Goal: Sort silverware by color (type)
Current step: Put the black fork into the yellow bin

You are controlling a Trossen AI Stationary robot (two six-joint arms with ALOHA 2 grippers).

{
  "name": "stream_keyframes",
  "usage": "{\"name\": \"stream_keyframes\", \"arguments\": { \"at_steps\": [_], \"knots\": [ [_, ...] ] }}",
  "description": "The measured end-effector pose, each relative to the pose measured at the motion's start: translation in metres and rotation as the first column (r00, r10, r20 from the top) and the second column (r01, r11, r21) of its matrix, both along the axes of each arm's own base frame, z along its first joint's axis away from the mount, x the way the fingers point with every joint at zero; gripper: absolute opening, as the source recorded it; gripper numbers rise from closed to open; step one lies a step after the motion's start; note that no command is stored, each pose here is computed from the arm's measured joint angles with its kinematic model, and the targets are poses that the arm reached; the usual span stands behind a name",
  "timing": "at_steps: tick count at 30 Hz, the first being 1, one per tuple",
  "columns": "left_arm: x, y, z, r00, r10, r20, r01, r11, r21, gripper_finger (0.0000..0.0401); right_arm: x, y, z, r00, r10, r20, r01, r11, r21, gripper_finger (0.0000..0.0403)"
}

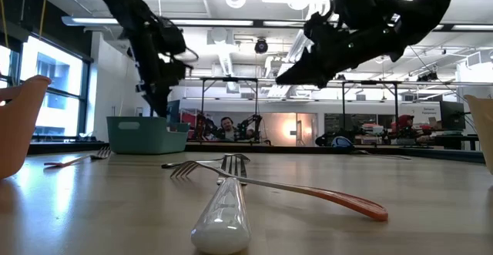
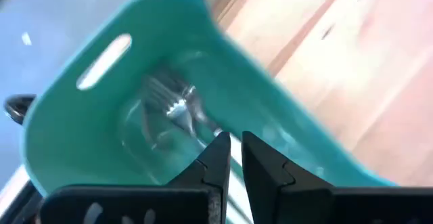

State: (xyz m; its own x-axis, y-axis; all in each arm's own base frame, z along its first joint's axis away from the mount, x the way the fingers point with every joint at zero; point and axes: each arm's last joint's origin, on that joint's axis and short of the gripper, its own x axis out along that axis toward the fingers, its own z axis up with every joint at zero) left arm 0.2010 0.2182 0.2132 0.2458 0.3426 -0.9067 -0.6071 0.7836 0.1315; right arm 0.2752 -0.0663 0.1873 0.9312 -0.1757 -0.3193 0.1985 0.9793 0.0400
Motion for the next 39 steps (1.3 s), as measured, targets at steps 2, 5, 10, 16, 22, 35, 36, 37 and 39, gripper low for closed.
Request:
{"name": "stream_keyframes", "arguments": {
  "at_steps": [2,5,10,16,22,35,36,37,39],
  "knots": [
    [-0.004,-0.012,0.007,0.997,-0.014,0.075,0.009,0.997,0.072,0.0023,-0.002,-0.003,-0.002,0.997,-0.071,-0.023,0.071,0.997,0.006,0.0001],
    [-0.014,-0.035,0.018,0.977,-0.032,0.209,-0.006,0.984,0.178,0.0019,-0.006,-0.014,-0.006,0.970,-0.238,-0.058,0.239,0.971,0.014,0.0001],
    [-0.033,-0.078,0.023,0.879,-0.094,0.467,-0.031,0.967,0.253,0.0017,-0.014,-0.036,-0.007,0.853,-0.464,-0.237,0.470,0.882,-0.034,0.0001],
    [-0.056,-0.125,0.001,0.754,-0.170,0.634,-0.005,0.964,0.266,0.0017,-0.027,-0.068,0.008,0.681,-0.586,-0.440,0.610,0.786,-0.102,0.0022],
    [-0.071,-0.152,-0.028,0.668,-0.186,0.721,0.027,0.974,0.226,0.0017,-0.060,-0.097,0.010,0.482,-0.616,-0.623,0.731,0.675,-0.102,0.0111],
    [-0.078,-0.168,-0.052,0.629,-0.218,0.746,0.080,0.973,0.217,0.0017,-0.131,-0.122,-0.041,0.339,-0.555,-0.760,0.863,0.504,0.017,0.0153],
    [-0.078,-0.168,-0.051,0.623,-0.221,0.750,0.080,0.972,0.221,0.0017,-0.129,-0.121,-0.041,0.336,-0.560,-0.757,0.862,0.507,0.008,0.0153],
    [-0.077,-0.168,-0.050,0.617,-0.225,0.755,0.080,0.971,0.224,0.0017,-0.128,-0.122,-0.040,0.348,-0.562,-0.750,0.859,0.512,0.015,0.0153],
    [-0.077,-0.168,-0.050,0.609,-0.229,0.759,0.081,0.970,0.228,0.0017,-0.126,-0.122,-0.041,0.357,-0.559,-0.748,0.859,0.512,0.028,0.0153]
  ]
}}
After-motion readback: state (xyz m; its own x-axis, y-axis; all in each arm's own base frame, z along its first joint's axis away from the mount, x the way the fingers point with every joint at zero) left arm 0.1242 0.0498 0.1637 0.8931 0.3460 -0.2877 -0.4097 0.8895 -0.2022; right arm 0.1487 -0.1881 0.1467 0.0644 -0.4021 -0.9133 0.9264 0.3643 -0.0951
